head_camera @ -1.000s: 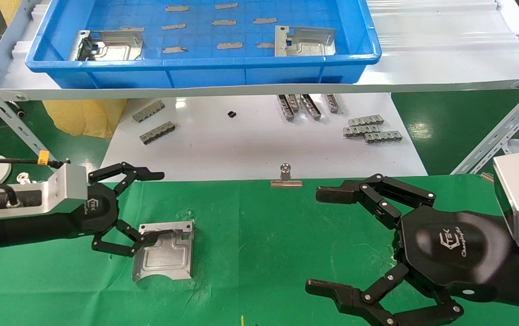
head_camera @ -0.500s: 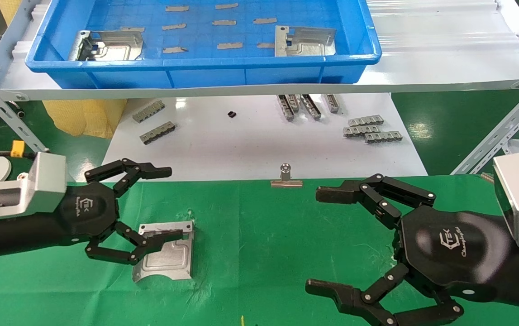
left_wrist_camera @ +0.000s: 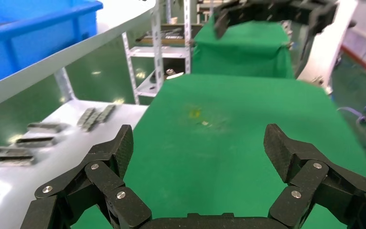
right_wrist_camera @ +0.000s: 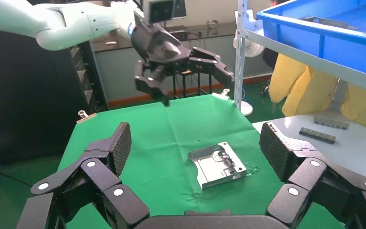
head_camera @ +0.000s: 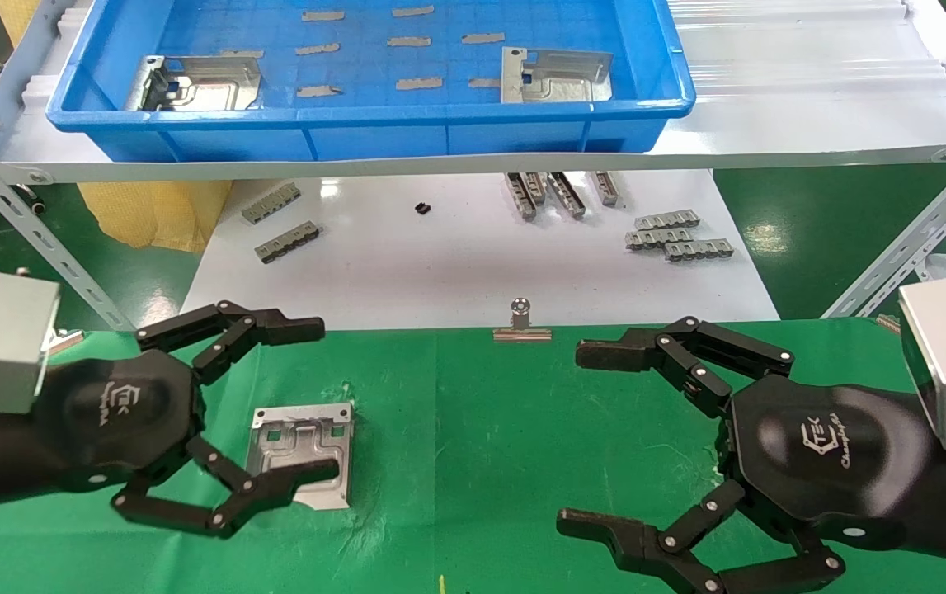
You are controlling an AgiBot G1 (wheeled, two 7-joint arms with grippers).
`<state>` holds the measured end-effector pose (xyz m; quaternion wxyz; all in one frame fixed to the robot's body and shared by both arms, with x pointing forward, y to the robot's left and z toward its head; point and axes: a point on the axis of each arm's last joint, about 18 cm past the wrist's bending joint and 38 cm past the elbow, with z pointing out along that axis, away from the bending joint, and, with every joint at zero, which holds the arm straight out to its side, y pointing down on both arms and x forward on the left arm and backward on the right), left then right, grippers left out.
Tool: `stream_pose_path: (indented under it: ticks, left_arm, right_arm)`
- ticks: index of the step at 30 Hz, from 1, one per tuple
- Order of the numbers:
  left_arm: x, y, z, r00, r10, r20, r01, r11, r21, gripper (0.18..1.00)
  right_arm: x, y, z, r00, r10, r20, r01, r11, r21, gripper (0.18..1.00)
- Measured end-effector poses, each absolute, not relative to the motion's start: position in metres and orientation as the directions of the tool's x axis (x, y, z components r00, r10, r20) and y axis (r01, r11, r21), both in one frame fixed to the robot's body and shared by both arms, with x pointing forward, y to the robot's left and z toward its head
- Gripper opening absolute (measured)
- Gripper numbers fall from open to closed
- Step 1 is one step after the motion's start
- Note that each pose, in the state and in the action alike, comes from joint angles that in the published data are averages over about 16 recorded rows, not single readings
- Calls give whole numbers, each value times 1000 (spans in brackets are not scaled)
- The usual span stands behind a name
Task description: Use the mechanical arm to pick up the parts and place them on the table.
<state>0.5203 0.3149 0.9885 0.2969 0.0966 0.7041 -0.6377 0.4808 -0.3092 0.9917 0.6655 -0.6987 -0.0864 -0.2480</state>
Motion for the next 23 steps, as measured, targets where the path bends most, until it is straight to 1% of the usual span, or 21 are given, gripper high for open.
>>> stream_pose_path:
  ticks: [12,23]
  left_arm:
    - [478,301,992,-854,-180,-488,474,116,-873,1001]
    - [468,297,993,-862,-162,-481,469,108,-877,1001]
  right_arm:
    - [481,-309,992,862,-209,461,451,-99,-887,1000]
    - [481,-309,992,862,-210,461,451,-99,-887,1000]
